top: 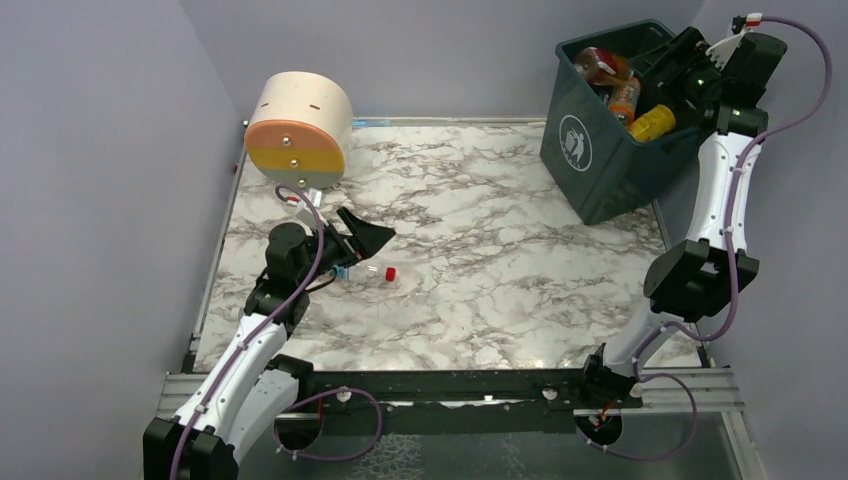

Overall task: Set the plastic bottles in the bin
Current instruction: Place the plastic bottle in the trash bin.

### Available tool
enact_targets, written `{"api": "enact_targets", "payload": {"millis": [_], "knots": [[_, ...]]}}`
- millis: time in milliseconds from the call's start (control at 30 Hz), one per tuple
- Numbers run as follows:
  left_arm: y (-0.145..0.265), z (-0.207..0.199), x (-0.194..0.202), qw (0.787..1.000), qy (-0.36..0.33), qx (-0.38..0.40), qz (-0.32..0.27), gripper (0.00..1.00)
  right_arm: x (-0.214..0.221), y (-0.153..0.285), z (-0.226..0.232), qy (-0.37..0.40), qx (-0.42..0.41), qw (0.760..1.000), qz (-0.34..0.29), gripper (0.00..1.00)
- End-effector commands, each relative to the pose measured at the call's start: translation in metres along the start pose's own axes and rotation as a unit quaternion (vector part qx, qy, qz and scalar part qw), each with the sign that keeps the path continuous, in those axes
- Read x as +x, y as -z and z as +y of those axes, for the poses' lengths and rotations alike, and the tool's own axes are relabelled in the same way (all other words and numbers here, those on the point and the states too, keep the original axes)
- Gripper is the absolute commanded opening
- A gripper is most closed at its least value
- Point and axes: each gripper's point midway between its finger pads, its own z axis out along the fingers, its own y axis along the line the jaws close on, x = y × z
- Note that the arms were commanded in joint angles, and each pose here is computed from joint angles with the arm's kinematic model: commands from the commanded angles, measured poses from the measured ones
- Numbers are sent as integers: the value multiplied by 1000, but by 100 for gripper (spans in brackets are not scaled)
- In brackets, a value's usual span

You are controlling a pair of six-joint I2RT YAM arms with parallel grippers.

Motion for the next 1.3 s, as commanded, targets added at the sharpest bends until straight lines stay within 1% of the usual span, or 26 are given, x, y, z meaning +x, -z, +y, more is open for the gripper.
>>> {"api": "enact_targets", "payload": {"millis": [0, 200, 367, 733, 1033, 1267], "knots": [[4, -14, -4, 1000, -11, 23, -4, 99, -3, 7, 2, 4, 8, 1000, -9, 94], [5, -15, -5, 1000, -10, 23, -4, 99, 4, 17, 27, 8, -24, 1000, -5, 95], [8, -14, -3, 1000, -8, 17, -4, 99, 32, 18, 71, 36, -59, 997, 18, 96], [15, 1, 8, 1000, 2, -12, 2, 99, 116, 25, 149, 82, -126, 985, 84, 96], [25, 22, 6, 996, 12, -88, -3, 99, 193, 42, 201, 110, -184, 966, 143, 96], [35, 40, 5, 988, 38, -145, -22, 99, 261, 56, 228, 126, -231, 943, 206, 96]]}}
